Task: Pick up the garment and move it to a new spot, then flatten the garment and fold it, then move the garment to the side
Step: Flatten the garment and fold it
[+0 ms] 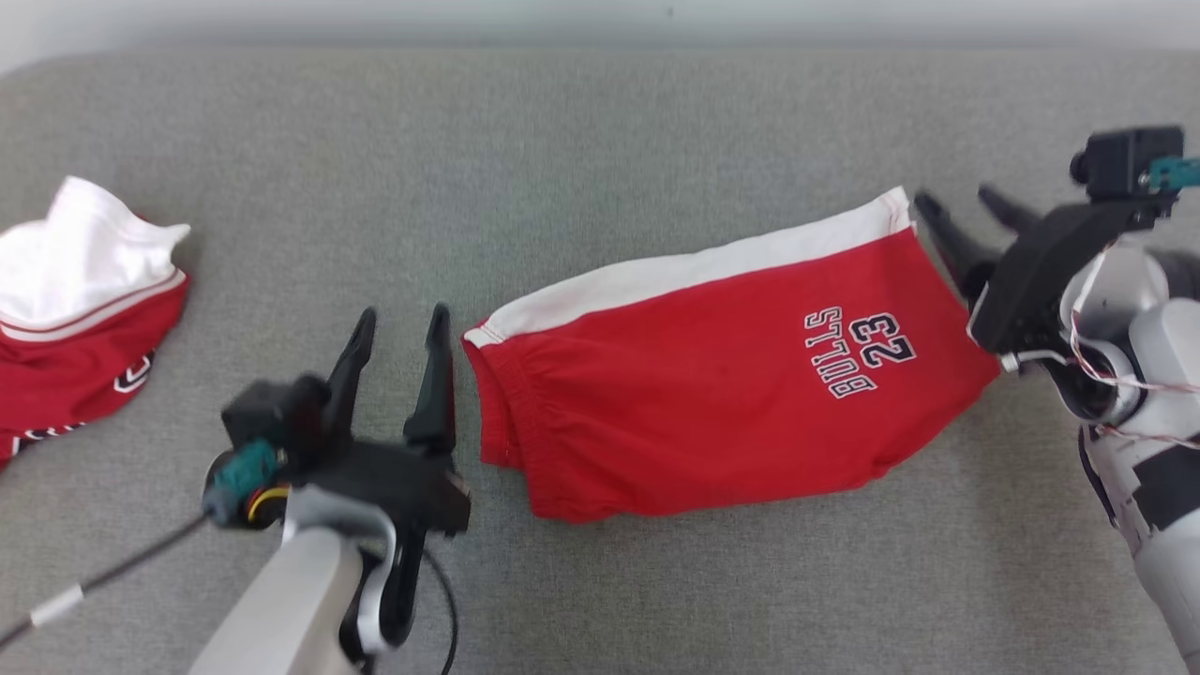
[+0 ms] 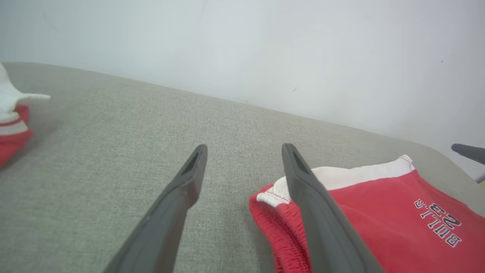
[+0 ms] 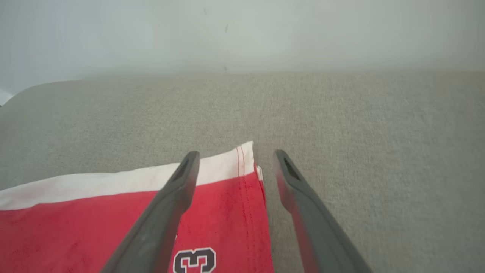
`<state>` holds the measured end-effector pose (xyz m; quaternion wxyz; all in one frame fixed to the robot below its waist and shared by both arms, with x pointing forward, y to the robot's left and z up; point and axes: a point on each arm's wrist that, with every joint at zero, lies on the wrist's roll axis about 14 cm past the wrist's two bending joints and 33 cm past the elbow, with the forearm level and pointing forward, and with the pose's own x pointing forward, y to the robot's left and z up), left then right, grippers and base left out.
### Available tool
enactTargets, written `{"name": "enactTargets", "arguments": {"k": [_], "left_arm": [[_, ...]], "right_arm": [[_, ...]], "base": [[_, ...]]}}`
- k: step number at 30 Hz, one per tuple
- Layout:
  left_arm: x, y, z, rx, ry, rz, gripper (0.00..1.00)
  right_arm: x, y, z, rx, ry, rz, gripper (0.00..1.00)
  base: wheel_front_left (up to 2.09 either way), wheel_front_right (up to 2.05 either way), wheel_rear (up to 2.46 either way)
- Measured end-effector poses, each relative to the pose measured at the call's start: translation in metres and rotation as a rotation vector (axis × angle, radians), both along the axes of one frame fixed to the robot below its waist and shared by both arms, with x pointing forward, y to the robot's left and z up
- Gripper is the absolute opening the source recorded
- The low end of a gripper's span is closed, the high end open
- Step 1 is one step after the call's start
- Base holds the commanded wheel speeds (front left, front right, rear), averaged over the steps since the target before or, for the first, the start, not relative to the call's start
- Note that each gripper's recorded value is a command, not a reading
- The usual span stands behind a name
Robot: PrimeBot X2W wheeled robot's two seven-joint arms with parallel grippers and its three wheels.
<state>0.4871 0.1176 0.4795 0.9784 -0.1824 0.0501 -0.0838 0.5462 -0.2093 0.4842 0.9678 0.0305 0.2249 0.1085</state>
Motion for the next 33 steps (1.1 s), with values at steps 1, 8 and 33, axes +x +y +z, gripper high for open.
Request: {"name": "enactTargets", "arguments": {"k": [1,8,33], "left_arm": [[-0.005,0.004,0.002,0.041,-0.020,0.009,1.00],[-0.043,0.017,0.037,0.214,-0.174,0.069,1.00],[-0.106,0.052,-0.021,0.345,-0.028,0.156,1.00]], "right_arm": [[-0.006,-0.004,-0.004,0.004,0.038,-0.012,1.00],[-0.043,-0.029,-0.018,0.037,0.206,-0.097,1.00],[-0.042,-0.002,-0.073,-0.024,0.400,-0.148,1.00]], "base": [[0.00,0.00,0.00],[0.00,0.00,0.00],[0.00,0.00,0.00]]}}
